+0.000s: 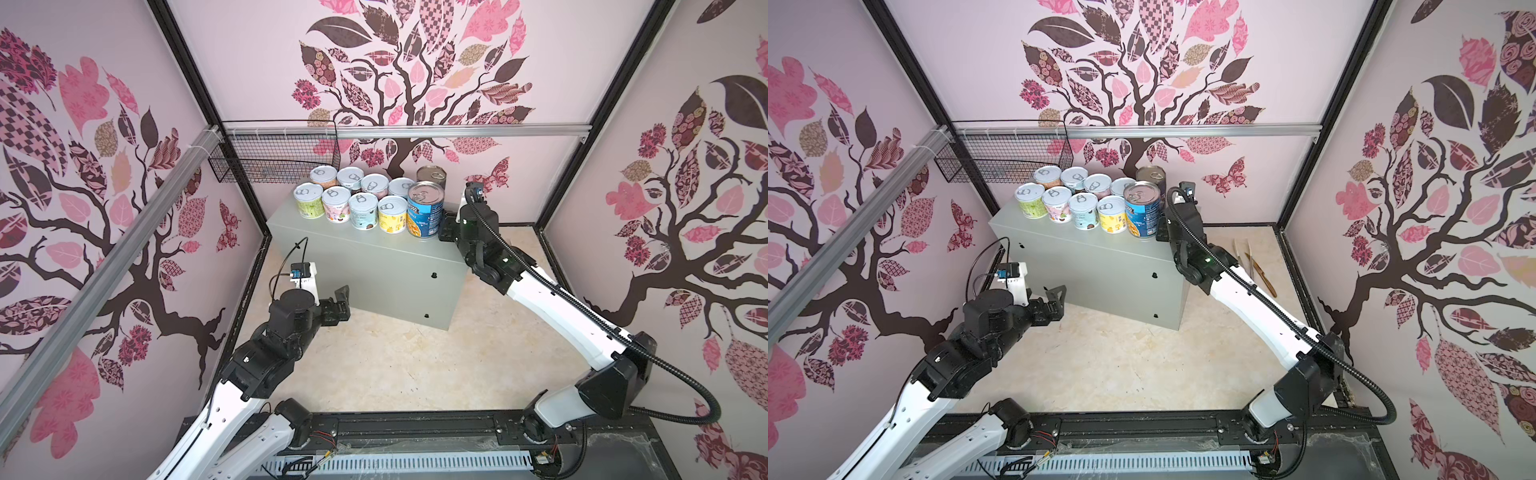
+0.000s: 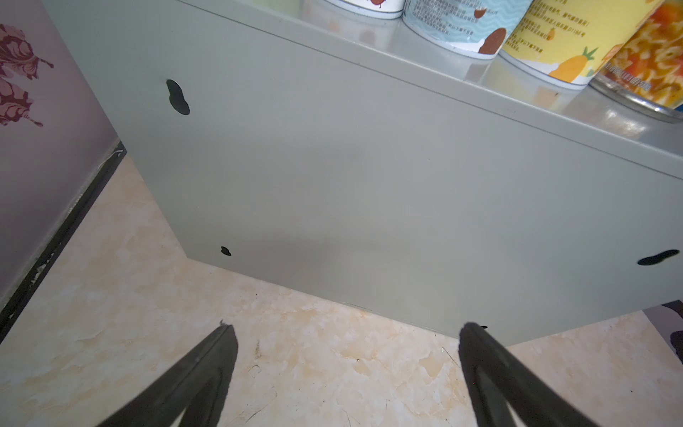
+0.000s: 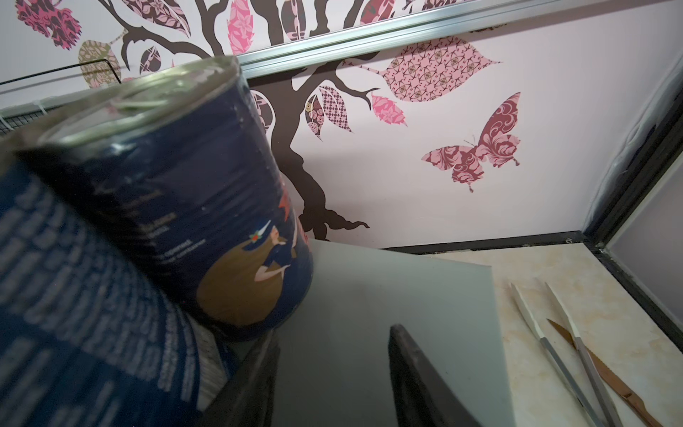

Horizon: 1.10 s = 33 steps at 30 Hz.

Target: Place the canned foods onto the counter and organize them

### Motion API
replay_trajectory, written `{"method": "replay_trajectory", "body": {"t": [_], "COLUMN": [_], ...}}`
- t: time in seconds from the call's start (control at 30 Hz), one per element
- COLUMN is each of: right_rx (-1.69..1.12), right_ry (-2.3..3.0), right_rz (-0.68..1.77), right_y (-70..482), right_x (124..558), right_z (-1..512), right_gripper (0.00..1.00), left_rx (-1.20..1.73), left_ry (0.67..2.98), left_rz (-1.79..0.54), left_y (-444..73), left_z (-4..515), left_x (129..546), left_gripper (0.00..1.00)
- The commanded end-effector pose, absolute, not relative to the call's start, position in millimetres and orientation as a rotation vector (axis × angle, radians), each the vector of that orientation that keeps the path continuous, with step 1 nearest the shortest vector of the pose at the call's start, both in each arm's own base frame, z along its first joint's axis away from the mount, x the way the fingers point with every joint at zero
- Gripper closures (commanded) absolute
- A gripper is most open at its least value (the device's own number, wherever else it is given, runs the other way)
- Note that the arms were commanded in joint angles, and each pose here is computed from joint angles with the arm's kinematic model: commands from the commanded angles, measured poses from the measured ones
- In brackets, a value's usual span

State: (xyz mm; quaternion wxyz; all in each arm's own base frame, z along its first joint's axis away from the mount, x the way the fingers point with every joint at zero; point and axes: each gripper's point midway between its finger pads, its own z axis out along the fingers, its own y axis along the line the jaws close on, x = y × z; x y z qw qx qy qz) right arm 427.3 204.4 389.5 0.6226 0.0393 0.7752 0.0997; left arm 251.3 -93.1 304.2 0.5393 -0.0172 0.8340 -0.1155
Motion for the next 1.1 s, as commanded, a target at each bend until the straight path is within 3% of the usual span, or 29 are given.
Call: {"method": "replay_trajectory", "body": {"t": [0.0,0.4,0.6,0.77,1.07], "right_rx": [0.089,0.153,0.114,0.133,0.109], "right_ry": [1.785,1.714,1.68,1.669,1.787], "right_rz": [0.251,0.207,0.18,0.165,0.159], "right_y": [196.8,117.0,98.4,81.4,74.3], "right_x": [422.2,385.2,351.4,324.8,300.7], "right_z": [399.3,443.3,439.0,414.2,314.6], "right_gripper": [0.45,0.3,0.28,0.23,0.12], "left_rx": [-0.053,-0.112,-0.095,-0.122,-0.119], "left_ry": [1.984,1.963,1.996,2.038,2.082], "left_rz": [-0.235,-0.166,-0.076,0.022,0.031], "left_y": [-88.8,-77.9,-68.8,-53.0,-53.5], "left_z": [298.0,320.5,327.8,323.0,277.5], "left_x": [255.4,261.6,259.7,253.0,251.0], "left_gripper": [0.02,0.02,0.02,0.02,0.02]}}
